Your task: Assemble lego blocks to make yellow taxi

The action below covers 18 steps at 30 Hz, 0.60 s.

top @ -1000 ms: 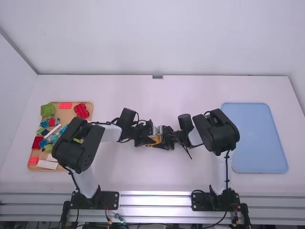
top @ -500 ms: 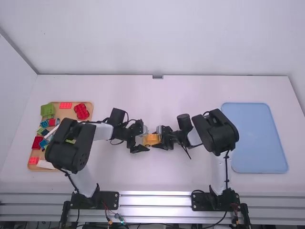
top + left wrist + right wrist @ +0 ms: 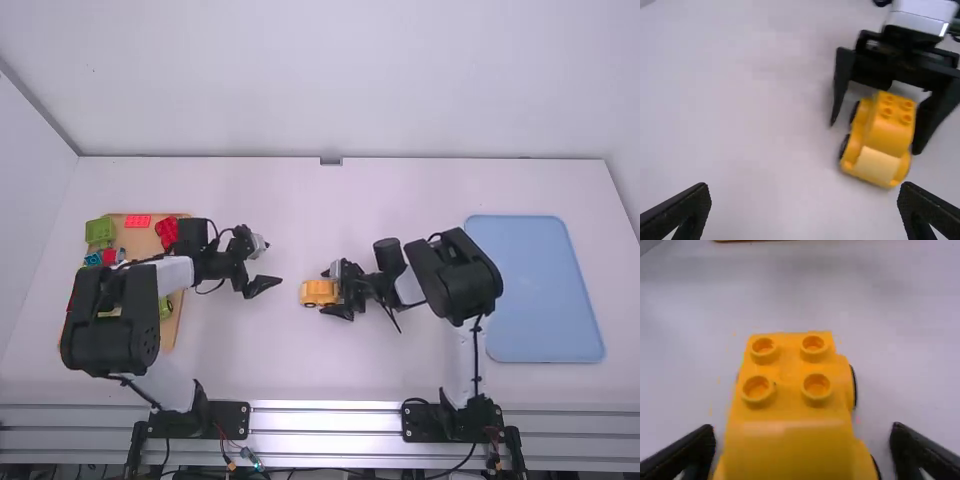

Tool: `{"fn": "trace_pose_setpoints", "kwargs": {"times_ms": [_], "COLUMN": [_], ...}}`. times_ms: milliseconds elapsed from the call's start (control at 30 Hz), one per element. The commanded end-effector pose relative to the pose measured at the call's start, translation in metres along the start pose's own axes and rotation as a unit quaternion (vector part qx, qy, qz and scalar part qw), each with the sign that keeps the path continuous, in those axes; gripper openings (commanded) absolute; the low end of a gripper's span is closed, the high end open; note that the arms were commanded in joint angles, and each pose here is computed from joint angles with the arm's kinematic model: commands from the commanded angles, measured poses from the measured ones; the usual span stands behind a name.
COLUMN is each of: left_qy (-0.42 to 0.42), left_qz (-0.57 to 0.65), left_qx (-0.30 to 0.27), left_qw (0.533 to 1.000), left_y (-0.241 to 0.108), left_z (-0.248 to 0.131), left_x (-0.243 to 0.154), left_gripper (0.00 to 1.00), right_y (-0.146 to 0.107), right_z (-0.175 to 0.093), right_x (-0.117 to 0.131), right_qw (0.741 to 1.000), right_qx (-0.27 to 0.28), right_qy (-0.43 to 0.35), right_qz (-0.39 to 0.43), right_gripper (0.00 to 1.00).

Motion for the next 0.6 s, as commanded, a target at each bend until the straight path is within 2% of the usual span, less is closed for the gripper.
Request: {"fn": "trace_pose_setpoints", "kwargs": {"times_ms": [0, 167, 333, 433, 567], "left_qy": [0.039, 0.128, 0.217, 0.327, 0.406], "left_qz": [-0.058, -0.102, -0.146, -0.222, -0.27], "left_qx": [0.019, 0.058, 0.052, 0.045, 0.029], "left_qw": [0.997, 0.985, 0.964, 0.917, 0.872], "left_y": [0.003, 0.009, 0.02, 0.025, 0.034], "left_z": [-0.008, -0.017, -0.033, -0.052, -0.071], "left_x": [0.003, 0.009, 0.011, 0.011, 0.004], "left_gripper": [0.99, 0.99, 0.99, 0.99, 0.99], "right_y": [0.0, 0.005, 0.017, 0.028, 0.041], "right_z": [-0.008, -0.021, -0.035, -0.05, -0.067], "right_x": [-0.007, -0.01, -0.001, 0.008, 0.017], "right_qw": [0.999, 0.995, 0.99, 0.98, 0.965], "right_qx": [-0.001, 0.031, 0.072, 0.109, 0.144], "right_qy": [-0.014, -0.057, -0.106, -0.15, -0.207], "right_qz": [0.042, 0.069, 0.067, 0.066, 0.075], "right_gripper": [0.99, 0.99, 0.99, 0.99, 0.99]}}
Point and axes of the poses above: each hand's point on the last joint's axis, 136 mm out from that joint toward the fingers, its own z axis out along the fingers, its own x axis along the line the jaws close on, y = z × x, the point moved 10 cm from there along -z, back along the fingers, and after that the axes turned 1 degree about z, right-handed, at the moved point
